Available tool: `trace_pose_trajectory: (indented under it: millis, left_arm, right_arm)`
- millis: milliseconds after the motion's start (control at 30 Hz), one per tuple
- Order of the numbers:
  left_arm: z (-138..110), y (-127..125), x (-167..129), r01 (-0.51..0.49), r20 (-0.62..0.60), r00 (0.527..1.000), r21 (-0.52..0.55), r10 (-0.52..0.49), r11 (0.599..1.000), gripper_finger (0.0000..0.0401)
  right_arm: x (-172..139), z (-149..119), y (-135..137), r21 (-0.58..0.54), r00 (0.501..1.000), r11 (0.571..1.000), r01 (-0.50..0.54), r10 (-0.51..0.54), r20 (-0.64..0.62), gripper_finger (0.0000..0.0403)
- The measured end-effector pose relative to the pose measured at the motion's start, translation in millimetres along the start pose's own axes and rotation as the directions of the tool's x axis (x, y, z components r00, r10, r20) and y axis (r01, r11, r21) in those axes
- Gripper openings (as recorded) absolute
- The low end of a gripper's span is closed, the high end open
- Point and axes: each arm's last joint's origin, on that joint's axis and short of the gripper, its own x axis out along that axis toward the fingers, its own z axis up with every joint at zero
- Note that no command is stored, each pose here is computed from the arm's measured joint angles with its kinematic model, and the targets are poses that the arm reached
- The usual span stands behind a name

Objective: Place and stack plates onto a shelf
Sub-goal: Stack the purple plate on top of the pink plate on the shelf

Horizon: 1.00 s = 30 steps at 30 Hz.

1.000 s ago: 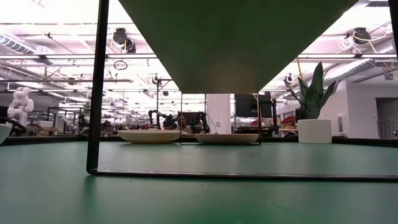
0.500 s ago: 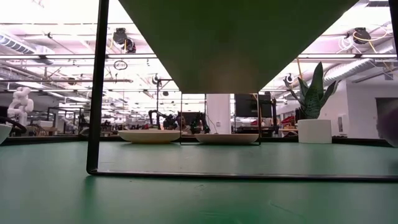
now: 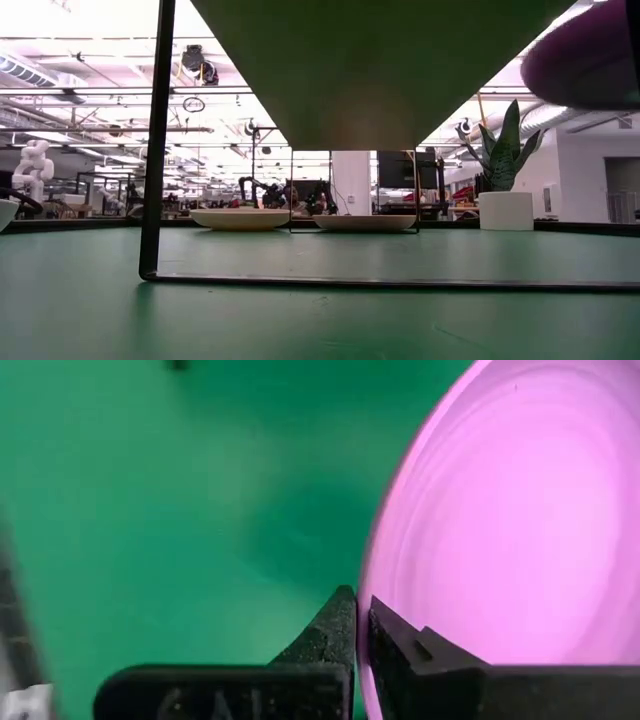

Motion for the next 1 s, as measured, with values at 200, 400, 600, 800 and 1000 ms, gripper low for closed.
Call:
trace_pose_trajectory:
  millis: [200,400,600,800,1000]
  left_arm:
    - [-2.7,-8.1,-5.1,0.015,0.005,1.0,0.008,-0.015,1.0,0.0181]
    - [-5.8,-14.0,-9.0,0.025,0.0,1.0,-0.003,-0.025,1.0,0.0181]
    - [-8.5,-21.8,-14.2,0.041,0.007,0.999,-0.039,-0.041,0.998,0.0181]
    - [-10.3,-27.1,-17.9,0.047,0.016,0.999,-0.028,-0.046,0.999,0.0181]
    - [-10.4,-27.5,-18.5,0.038,0.022,0.999,-0.044,-0.037,0.998,0.0181]
  right_arm:
    - [-9.1,17.0,-20.0,0.014,0.998,1.0,-0.004,0.004,0.059,0.0]
    - [-16.2,31.1,-48.3,0.003,0.992,1.0,0.002,-0.003,0.13,0.0]
    - [-18.5,49.1,-86.3,-0.016,0.988,1.0,0.019,-0.016,0.152,0.0]
    - [-16.4,77.4,-123.8,-0.07,0.988,0.997,0.037,-0.026,0.15,0.0]
    - [-15.9,115.7,-154.5,-0.131,0.962,0.991,0.023,0.013,0.272,0.0]
